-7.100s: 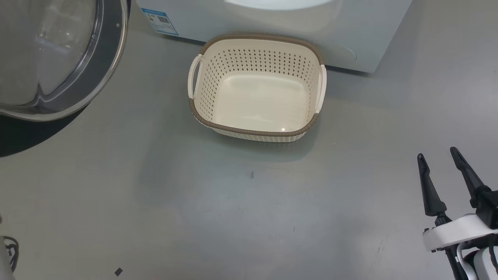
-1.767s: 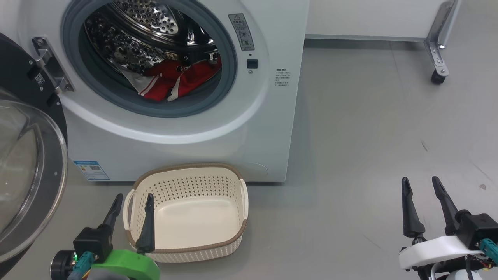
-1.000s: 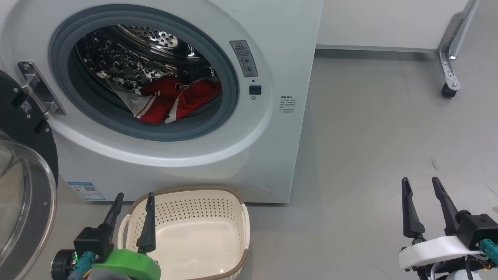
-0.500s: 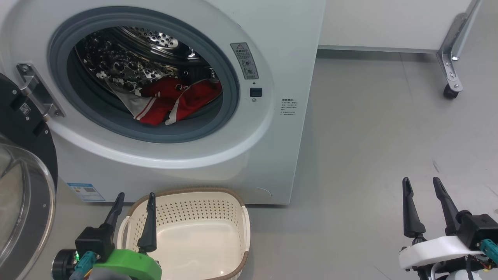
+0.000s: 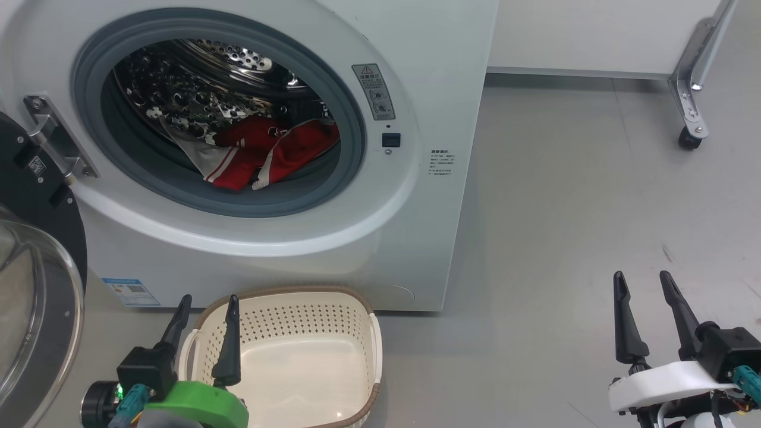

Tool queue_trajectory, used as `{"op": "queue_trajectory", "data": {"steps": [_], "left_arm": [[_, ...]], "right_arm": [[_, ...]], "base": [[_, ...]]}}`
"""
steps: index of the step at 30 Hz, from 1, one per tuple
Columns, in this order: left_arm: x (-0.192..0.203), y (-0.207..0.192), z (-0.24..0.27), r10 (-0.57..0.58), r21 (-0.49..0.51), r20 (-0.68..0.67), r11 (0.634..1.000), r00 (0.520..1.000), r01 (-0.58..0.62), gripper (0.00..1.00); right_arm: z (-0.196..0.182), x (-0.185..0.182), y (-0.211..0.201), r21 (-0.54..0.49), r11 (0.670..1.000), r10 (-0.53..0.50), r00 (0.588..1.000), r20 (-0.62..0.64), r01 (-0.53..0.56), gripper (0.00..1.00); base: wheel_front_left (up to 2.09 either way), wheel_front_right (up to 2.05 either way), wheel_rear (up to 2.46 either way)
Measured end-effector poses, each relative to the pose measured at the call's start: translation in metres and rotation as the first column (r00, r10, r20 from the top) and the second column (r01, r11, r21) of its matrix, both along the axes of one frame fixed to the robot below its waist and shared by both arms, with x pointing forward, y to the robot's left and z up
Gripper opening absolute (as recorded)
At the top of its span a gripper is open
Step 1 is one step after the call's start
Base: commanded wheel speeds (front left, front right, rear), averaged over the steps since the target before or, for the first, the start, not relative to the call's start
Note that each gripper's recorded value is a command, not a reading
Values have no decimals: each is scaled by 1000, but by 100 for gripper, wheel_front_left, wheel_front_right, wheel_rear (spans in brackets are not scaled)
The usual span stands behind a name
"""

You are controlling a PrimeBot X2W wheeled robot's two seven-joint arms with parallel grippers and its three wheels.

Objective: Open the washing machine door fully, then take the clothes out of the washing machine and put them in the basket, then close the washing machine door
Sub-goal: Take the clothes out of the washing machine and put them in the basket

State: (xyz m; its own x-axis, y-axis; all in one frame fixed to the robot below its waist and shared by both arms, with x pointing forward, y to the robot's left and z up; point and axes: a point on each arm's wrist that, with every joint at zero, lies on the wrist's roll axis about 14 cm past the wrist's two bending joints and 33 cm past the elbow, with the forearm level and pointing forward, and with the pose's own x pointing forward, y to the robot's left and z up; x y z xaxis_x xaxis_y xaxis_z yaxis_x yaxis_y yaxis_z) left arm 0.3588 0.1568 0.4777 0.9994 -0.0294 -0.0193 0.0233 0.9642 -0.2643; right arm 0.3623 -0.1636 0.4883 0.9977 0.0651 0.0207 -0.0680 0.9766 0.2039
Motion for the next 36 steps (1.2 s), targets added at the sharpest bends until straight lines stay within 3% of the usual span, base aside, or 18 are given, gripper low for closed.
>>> {"op": "queue_trajectory", "data": {"steps": [23, 36], "left_arm": [[14, -3, -29, -9, 11, -103, 1000, 995, 10, 100], [96, 3, -35, -24, 63, -162, 997, 986, 35, 100]], "right_arm": [[-24, 1, -1, -12, 1000, 10, 997, -71, -11, 100], [-46, 14, -2, -10, 1000, 14, 991, -130, -16, 100]], "base": [[0, 0, 0], [0, 0, 0]]}}
